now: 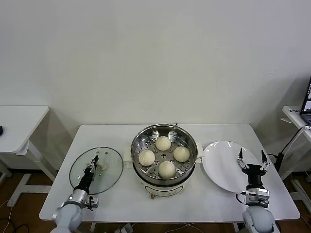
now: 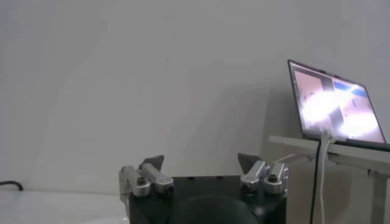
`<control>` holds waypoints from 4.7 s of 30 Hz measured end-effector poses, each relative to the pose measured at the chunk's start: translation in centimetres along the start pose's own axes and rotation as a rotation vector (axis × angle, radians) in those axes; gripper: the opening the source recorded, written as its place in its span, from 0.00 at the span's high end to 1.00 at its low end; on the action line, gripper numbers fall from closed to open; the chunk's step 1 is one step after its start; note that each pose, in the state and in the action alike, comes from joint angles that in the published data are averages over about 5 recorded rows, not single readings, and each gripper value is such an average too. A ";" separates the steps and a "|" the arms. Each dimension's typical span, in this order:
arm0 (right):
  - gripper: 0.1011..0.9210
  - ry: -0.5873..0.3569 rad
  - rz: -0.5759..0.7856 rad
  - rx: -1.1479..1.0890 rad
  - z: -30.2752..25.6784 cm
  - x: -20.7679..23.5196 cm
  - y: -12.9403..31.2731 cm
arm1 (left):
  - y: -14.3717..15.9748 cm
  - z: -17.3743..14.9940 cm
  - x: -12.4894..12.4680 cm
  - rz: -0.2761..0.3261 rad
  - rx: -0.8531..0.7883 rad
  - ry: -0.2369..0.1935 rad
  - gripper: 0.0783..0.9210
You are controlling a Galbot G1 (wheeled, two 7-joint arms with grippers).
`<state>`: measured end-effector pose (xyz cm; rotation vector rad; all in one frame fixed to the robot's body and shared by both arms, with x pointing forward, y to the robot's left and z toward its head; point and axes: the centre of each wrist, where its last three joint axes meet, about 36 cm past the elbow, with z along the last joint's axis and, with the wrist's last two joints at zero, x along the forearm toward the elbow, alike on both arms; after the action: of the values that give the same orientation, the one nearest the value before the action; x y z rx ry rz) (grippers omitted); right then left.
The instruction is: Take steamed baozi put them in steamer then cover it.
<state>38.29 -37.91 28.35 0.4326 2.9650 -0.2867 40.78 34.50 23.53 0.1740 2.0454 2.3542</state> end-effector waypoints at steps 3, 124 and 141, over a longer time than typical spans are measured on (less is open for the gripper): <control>0.12 -0.002 -0.001 0.000 0.0 0.0 0.1 | -0.1 0.2 0.0 -0.008 0.011 0.001 0.84; 0.12 0.043 0.024 0.034 2.2 -4.4 1.5 | 23.6 -32.6 0.6 -0.033 0.137 0.011 0.61; 0.12 0.029 0.026 0.030 1.7 -4.9 1.6 | 27.6 -31.7 4.1 -0.029 0.308 -0.037 0.12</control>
<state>43.63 -38.06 27.18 0.4828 2.9846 -0.3248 35.28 -0.29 46.79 0.1889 2.3624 1.9908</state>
